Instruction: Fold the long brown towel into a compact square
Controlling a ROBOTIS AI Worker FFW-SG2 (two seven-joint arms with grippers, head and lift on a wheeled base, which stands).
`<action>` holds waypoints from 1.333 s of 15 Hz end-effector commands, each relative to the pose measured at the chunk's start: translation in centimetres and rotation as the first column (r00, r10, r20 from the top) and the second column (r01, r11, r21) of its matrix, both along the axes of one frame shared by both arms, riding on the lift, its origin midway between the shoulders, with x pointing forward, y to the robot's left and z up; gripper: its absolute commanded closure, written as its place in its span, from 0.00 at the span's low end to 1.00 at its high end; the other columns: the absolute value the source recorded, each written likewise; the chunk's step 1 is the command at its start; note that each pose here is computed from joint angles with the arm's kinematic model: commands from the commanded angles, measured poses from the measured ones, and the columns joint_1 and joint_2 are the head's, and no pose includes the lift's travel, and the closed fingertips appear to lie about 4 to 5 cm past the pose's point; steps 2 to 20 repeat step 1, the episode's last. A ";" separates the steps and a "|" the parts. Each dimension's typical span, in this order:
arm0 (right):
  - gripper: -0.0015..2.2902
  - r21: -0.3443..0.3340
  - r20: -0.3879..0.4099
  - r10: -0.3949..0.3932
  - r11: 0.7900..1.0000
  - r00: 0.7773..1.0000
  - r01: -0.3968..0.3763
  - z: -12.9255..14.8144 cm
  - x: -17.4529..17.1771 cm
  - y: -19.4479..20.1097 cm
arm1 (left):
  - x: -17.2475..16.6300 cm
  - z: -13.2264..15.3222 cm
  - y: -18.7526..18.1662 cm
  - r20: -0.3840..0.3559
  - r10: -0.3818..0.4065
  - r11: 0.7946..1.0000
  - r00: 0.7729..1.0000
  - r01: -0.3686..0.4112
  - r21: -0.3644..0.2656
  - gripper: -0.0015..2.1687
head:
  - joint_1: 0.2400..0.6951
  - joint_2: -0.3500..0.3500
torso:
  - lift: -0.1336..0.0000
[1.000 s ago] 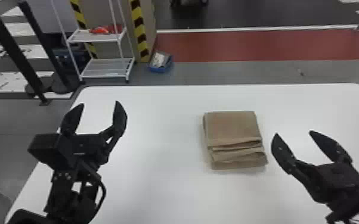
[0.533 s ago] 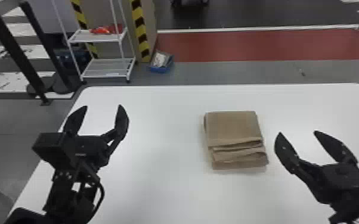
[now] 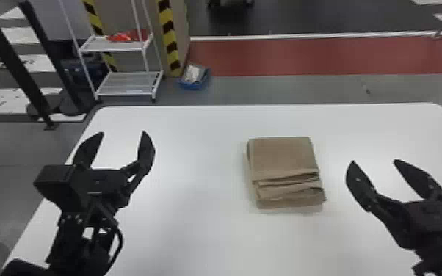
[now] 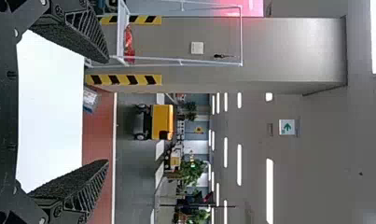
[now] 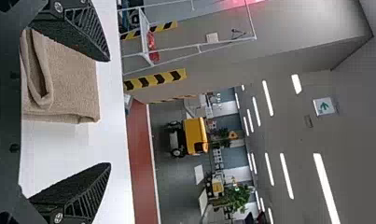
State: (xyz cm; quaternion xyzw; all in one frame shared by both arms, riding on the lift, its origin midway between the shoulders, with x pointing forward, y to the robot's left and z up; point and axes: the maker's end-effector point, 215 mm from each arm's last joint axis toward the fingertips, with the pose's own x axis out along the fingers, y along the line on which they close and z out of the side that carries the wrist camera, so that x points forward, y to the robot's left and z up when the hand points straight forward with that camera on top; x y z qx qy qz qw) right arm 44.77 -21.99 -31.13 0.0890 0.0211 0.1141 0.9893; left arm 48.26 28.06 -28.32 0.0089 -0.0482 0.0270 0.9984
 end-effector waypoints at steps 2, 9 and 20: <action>0.04 0.003 0.001 -0.005 1.000 1.000 0.005 0.0 0.1 -0.4 | 0.1 0.1 -0.2 0.003 -0.003 1.000 1.000 0.003 -0.001 0.07 | 1.00 0.61 | 0.10; 0.04 0.003 0.001 -0.005 1.000 1.000 0.005 0.0 0.1 -0.4 | 0.1 0.1 -0.2 0.003 -0.003 1.000 1.000 0.003 -0.001 0.07 | 1.00 0.61 | 0.10; 0.04 0.003 0.001 -0.005 1.000 1.000 0.005 0.0 0.1 -0.4 | 0.1 0.1 -0.2 0.003 -0.003 1.000 1.000 0.003 -0.001 0.07 | 1.00 0.61 | 0.10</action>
